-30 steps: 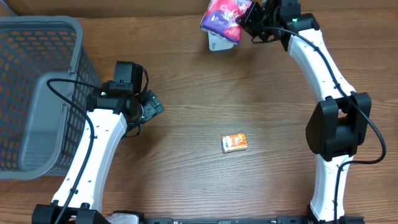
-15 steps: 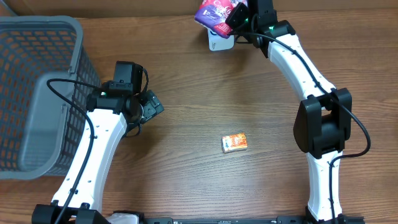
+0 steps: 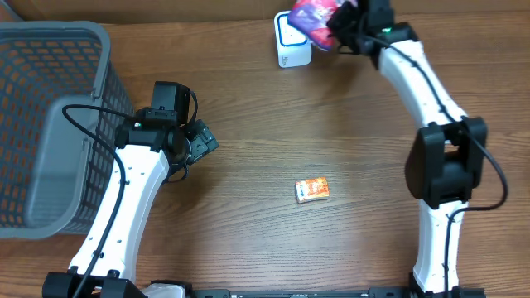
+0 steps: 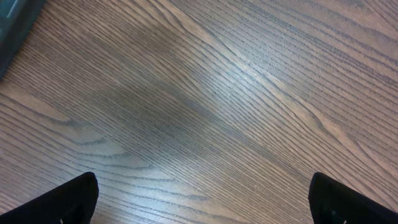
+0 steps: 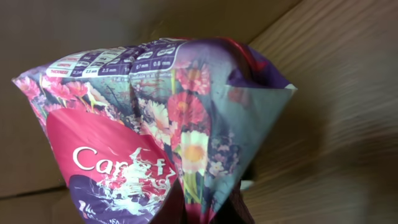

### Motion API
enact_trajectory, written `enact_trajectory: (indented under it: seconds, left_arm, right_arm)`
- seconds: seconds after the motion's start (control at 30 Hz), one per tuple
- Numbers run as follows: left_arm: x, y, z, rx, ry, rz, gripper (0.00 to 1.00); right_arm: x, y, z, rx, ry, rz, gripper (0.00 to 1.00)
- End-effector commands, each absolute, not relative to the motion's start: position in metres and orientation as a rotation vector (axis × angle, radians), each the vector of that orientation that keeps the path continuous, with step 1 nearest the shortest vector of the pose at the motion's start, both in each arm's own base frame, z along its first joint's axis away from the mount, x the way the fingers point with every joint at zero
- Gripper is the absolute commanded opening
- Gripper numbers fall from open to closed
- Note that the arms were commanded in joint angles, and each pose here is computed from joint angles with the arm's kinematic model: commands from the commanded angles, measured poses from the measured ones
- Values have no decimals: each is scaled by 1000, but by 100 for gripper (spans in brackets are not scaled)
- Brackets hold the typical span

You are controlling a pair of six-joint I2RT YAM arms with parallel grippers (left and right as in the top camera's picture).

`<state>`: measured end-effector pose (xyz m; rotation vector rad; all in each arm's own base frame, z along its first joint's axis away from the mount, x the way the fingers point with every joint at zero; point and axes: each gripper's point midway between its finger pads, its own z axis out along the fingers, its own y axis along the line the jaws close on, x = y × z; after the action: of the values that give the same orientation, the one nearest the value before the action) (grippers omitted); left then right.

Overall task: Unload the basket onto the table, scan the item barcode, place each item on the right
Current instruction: 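Move the Carefree pack off the right side of the table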

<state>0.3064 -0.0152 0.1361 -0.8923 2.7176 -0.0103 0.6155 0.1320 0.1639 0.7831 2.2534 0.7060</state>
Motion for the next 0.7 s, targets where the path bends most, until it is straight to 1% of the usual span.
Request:
enact_trajectory:
  seconds: [0.0,0.13,0.27,0.33,0.43,0.57,0.67]
  left_arm:
    - [307,-16,135,-905,2717,-12,100]
    - [306,-16,135,-905,2718,-12,100]
    - [306,-16,135,-904,2718,-12,100]
    - [307,-16,135,-905,2717,-12,100]
    - [306,-16,135,-905,2718,-13,100]
    - [307,-16,135,-905,2717,-13,100]
    - [306,-16,135,-905,2718,-13,100]
  right_arm:
    - [602,35,271,883,2035,642,4]
    - [559,-79,265,1159,2010,384,4]
    - [500,-183,235,1437,2012,154,4]
    - [473,-224,224,1505,2018,65,4]
    - [440,-277,212,1551,2027,-25,4]
    - [410,-324,201,1628,1994,-85,4]
    - [395,-352,194,1657,1966,-118,4]
